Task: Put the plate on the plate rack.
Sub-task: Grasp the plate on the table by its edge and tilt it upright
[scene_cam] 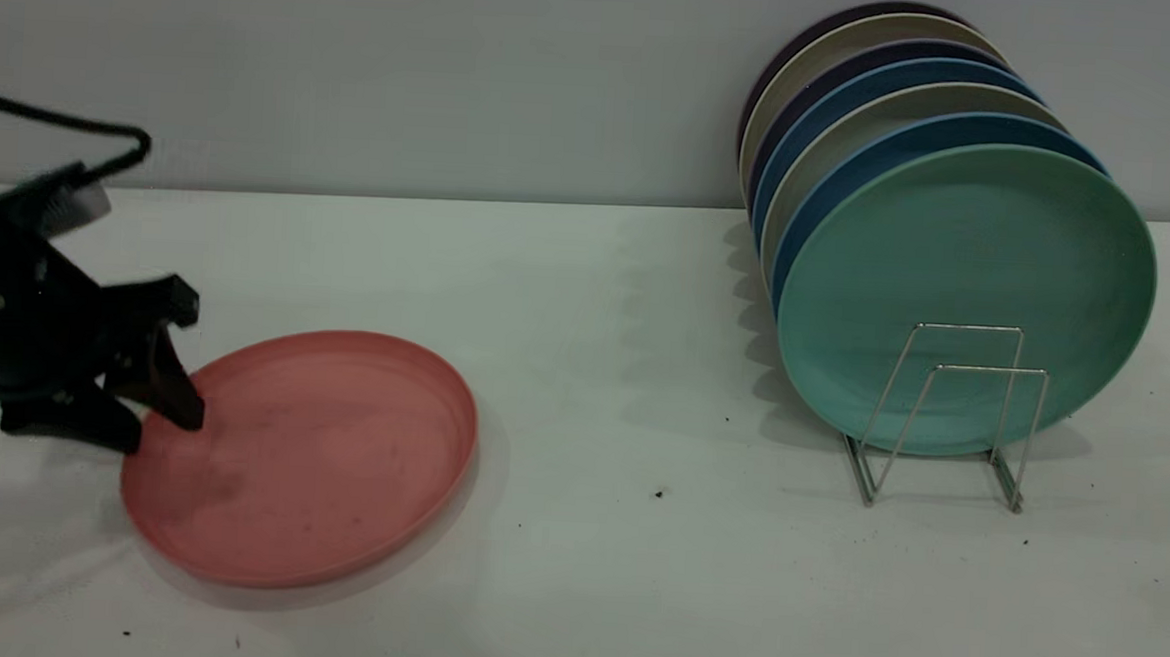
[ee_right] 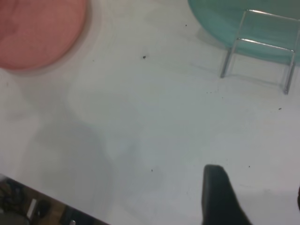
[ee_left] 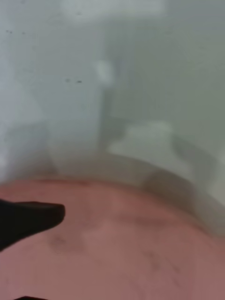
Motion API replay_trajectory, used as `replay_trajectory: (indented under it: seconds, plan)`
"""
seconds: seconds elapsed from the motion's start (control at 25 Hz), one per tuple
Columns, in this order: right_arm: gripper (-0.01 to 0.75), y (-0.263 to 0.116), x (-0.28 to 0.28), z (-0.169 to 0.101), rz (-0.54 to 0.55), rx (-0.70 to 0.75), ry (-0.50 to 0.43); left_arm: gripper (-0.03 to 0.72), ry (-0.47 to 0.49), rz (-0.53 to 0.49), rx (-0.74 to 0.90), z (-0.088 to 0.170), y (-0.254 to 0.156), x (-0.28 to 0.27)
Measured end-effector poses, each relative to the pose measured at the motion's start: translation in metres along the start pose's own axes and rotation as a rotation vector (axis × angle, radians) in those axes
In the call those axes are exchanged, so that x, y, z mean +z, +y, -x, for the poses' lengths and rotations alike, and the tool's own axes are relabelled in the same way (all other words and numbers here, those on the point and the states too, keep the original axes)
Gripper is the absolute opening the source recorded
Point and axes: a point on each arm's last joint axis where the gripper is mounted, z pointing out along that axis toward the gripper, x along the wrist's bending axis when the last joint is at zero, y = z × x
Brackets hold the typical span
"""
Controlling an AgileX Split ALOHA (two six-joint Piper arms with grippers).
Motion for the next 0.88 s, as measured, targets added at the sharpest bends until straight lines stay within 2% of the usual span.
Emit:
replay_trajectory:
  seconds: [0.16, 0.88]
  plan:
    - [0.417, 0.0001, 0.0000, 0.0001, 0.001, 0.000, -0.001, 0.429, -0.009, 0.032, 0.004, 0.0044, 0.0046, -0.0099]
    - [0.417, -0.0001, 0.0000, 0.0001, -0.002, -0.002, -0.001, 0.426, 0.033, 0.034, 0.017, -0.0013, 0.0045, -0.0065]
